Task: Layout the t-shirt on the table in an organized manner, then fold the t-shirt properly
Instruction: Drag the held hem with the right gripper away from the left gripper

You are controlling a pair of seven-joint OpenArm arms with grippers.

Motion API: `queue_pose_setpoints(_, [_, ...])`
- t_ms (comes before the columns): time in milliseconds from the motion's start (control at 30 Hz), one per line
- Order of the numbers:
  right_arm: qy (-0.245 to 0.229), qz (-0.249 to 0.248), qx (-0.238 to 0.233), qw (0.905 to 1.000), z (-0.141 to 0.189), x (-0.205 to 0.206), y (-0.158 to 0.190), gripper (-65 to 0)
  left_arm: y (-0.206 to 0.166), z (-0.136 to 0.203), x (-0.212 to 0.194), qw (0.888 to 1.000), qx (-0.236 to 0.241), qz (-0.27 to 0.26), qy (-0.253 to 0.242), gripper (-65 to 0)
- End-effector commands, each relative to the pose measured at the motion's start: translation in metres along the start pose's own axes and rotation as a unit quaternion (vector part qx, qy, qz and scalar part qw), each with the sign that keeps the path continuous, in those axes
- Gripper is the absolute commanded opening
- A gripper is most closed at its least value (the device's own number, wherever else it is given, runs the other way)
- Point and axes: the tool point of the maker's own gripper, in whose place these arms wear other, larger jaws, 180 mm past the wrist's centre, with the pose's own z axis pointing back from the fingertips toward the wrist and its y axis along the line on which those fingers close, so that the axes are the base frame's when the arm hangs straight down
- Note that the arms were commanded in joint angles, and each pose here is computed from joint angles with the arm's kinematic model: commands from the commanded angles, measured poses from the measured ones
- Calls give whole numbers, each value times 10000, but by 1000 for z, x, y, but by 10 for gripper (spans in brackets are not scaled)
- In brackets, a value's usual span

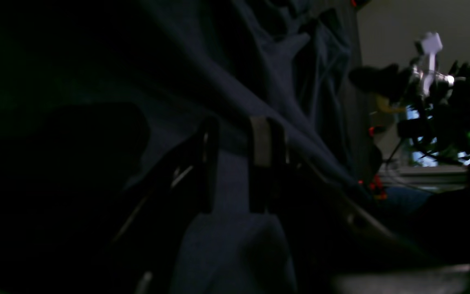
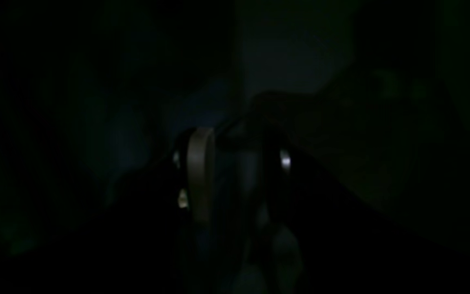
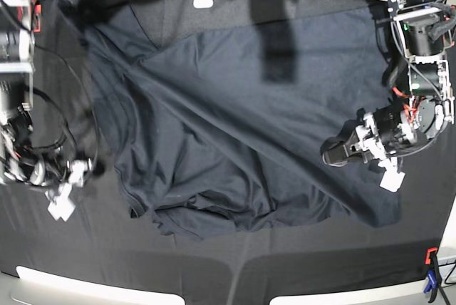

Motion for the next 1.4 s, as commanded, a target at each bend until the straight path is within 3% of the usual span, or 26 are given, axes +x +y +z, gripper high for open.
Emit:
queue_pose_setpoints(0, [-18, 75, 7, 10000, 15, 2, -4, -453, -7, 4, 22, 9995, -90, -187, -246, -538])
queue_pose_setpoints(200, [804, -181, 95, 9966, 1, -74, -5, -453, -7, 4, 22, 9995, -84, -189, -227, -538])
queue_pose_setpoints(367, [1121, -350, 221, 9928, -10, -111, 2, -453, -6, 6, 23, 9995, -55, -203, -235, -538])
queue_pose_setpoints(567, [1122, -399, 488, 9917, -25, -117, 21, -456, 1, 6, 22, 9993, 133, -284, -211, -538])
queue_pose_setpoints(767, [1017, 103, 641, 9927, -36, -106, 49, -552, 7, 6, 20, 9988, 305, -363, -148, -538])
queue_pose_setpoints(900, [1135, 471, 380, 9917, -31, -106, 45, -650, 7, 6, 20, 9988, 298, -360, -156, -538])
queue_pose_setpoints(1033, [1255, 661, 183, 9897, -23, -111, 38, -650, 7, 6, 20, 9988, 299, -360, -155, -538])
queue_pose_setpoints(1167, [1396, 765, 25, 9872, -9, -144, 36, -650, 7, 6, 20, 9988, 300, -361, -154, -538])
queue_pose_setpoints(1367, [1051, 385, -327, 9932, 37, -190, 30, -650, 7, 6, 20, 9988, 298, -361, -156, -538])
